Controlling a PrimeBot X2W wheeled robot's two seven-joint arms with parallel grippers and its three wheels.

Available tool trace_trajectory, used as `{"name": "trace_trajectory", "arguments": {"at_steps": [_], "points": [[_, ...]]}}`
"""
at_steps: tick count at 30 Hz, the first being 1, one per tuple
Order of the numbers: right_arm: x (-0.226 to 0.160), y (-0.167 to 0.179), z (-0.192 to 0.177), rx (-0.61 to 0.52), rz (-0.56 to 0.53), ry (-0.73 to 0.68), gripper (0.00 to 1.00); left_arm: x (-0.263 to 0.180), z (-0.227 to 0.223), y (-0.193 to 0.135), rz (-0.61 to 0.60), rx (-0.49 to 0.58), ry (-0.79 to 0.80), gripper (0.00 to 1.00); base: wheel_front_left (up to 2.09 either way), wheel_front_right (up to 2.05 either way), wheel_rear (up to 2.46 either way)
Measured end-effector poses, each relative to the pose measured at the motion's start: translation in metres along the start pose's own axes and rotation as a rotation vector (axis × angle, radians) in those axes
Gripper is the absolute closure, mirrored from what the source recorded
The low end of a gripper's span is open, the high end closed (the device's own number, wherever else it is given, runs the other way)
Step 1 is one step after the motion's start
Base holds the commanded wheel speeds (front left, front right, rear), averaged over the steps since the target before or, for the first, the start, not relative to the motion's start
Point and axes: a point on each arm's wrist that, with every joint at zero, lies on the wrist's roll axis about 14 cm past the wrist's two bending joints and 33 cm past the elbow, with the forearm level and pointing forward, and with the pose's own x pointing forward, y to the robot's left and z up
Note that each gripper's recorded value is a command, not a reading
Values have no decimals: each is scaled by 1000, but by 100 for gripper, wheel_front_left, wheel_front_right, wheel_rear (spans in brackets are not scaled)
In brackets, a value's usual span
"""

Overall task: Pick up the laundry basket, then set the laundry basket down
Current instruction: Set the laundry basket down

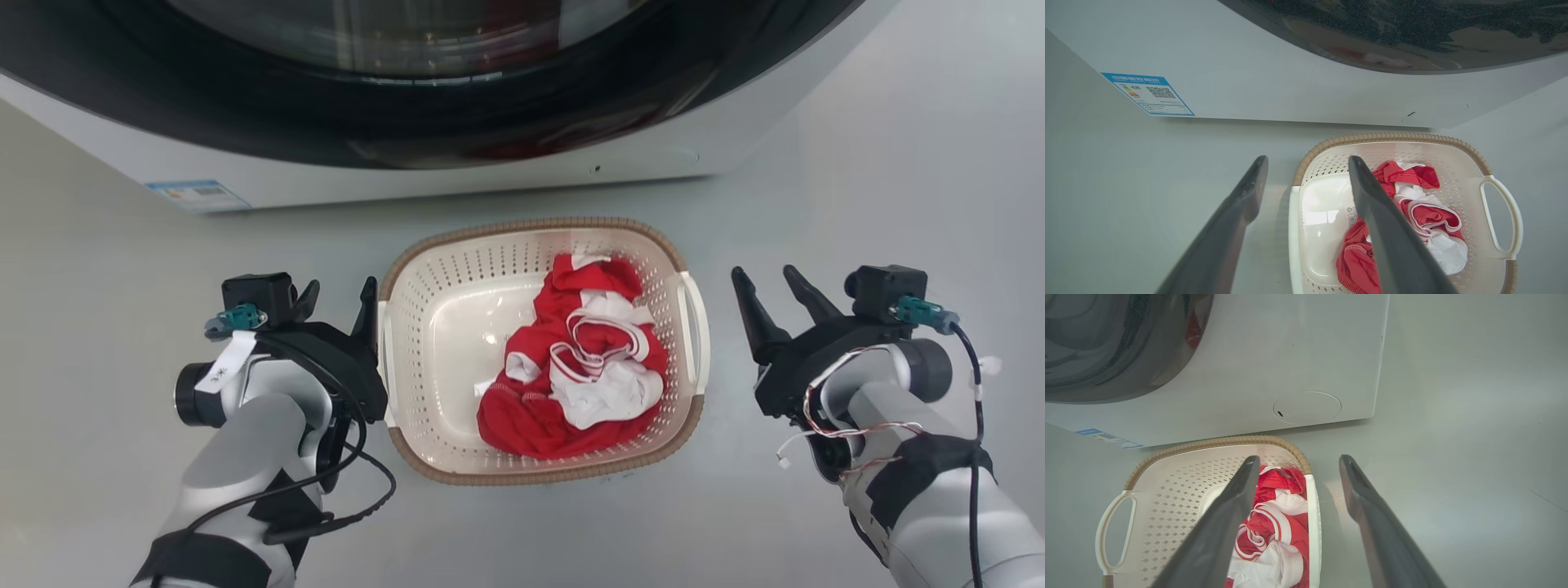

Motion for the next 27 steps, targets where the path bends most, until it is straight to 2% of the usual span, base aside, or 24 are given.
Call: {"name": "trace_trajectory", "arguments": {"at_steps": [9,27], "points": [[-36,-7,37,6,-67,-122,0,-31,40,-15,-13,12,-131,0,0,0,0],[-106,26,108,-95,-37,-400,0,-111,103,-38,-51,136,-420,0,0,0,0]]}}
